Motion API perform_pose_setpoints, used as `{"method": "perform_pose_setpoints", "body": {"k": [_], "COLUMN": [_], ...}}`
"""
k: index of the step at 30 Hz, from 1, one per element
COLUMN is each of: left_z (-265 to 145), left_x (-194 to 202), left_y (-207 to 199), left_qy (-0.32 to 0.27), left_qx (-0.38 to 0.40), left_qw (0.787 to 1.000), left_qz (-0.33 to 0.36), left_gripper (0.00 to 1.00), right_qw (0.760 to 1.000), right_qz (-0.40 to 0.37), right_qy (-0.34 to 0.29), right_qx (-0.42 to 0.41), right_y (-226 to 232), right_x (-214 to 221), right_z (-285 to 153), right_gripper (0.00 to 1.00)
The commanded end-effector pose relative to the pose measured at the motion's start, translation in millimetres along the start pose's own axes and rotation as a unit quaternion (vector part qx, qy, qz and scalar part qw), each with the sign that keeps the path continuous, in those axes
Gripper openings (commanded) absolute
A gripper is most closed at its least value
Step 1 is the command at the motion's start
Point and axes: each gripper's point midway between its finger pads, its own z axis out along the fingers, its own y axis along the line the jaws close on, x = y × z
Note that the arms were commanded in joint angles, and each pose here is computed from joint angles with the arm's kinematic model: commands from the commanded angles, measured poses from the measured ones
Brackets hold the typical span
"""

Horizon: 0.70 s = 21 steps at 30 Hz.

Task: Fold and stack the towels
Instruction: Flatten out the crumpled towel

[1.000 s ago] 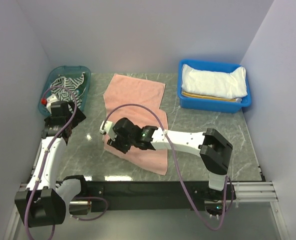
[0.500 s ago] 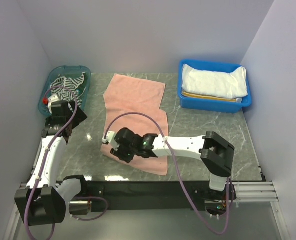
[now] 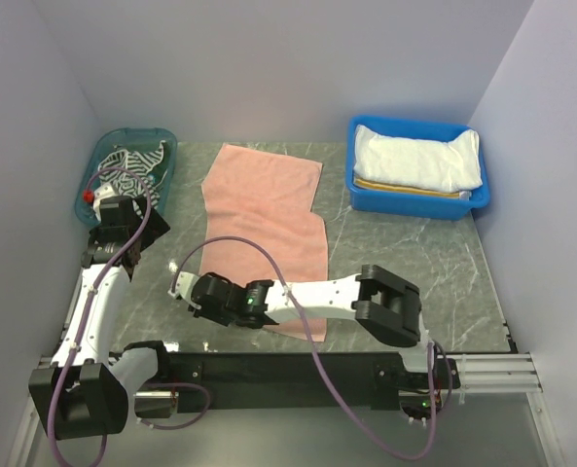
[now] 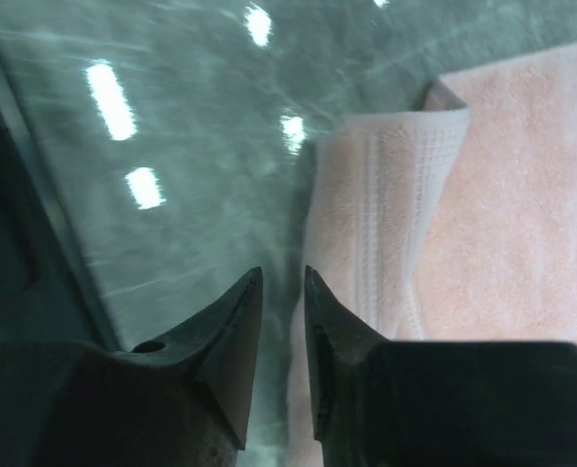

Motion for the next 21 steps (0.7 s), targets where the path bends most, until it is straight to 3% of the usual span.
{"method": "perform_pose_setpoints", "body": {"k": [1,6,21], "left_z": [-1.3,-2.0,-1.4], "left_x": [-6.0,-6.6,-6.1], "left_y": [-1.5,-3.2,-2.9], "left_qy": [-0.013,-0.013,-0.012], "left_qx": [0.008,0.012,0.013], "left_qw": [1.000,1.000,1.000], "left_qz": [0.001,0.001,0.002], "left_gripper": [0.99,0.99,1.00], "right_qw": [0.998,0.996,0.991], "right_qz": [0.006,0.034,0.112], "right_qy": [-0.013,-0.004,0.014], "right_qx": [0.054,0.079,0.076], "right_y": [-22.7,-36.4,-61.9], "right_x": [-11.6,3.1,32.2], "right_z": [13.2,26.5,32.7], "right_gripper": [0.29,0.25,0.24]}}
